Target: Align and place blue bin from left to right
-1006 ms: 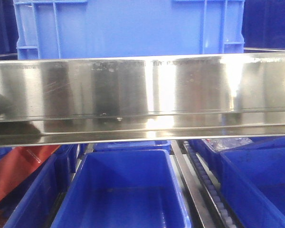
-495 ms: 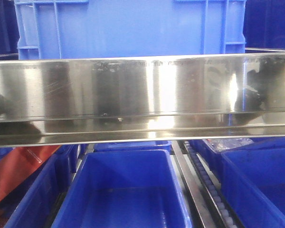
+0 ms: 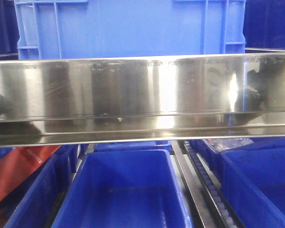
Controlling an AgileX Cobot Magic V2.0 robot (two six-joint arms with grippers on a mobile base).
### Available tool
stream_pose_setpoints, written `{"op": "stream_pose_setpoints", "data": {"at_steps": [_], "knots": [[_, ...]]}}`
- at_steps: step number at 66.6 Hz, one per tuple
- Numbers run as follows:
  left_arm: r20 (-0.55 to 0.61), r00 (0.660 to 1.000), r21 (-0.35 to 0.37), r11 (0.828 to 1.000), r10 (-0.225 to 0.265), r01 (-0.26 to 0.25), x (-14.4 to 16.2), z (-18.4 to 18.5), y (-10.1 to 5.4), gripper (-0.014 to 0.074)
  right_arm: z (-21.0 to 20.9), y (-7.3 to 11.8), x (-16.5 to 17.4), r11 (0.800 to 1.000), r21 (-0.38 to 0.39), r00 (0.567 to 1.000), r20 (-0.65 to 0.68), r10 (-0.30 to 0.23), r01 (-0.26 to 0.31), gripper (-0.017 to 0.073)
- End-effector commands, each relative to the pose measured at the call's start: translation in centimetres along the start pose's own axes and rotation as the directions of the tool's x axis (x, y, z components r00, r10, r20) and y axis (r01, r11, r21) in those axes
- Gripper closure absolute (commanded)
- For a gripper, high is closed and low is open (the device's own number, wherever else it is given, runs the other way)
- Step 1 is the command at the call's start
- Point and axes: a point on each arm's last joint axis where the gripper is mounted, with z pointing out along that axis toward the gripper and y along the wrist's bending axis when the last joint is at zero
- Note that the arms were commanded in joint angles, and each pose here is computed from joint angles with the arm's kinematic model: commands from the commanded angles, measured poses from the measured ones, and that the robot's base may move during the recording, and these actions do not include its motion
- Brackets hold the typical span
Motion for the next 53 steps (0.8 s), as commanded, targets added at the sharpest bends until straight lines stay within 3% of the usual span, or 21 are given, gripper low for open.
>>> {"op": "stream_pose_setpoints", "data": {"at_steps": [1, 53], "knots": [[0.024, 1.000, -0.002, 1.000, 0.001, -0.001, -0.25, -0.06, 0.01, 0.0704, -0.04, -0.04, -0.27, 1.000, 0.007, 0.999, 0.032, -0.004, 0.004, 0.0627], [0.024, 1.000, -0.002, 1.000, 0.001, -0.001, -0.25, -0.06, 0.01, 0.0704, -0.04, -0.04, -0.27, 1.000, 0.007, 0.999, 0.032, -0.004, 0.004, 0.0627]]}}
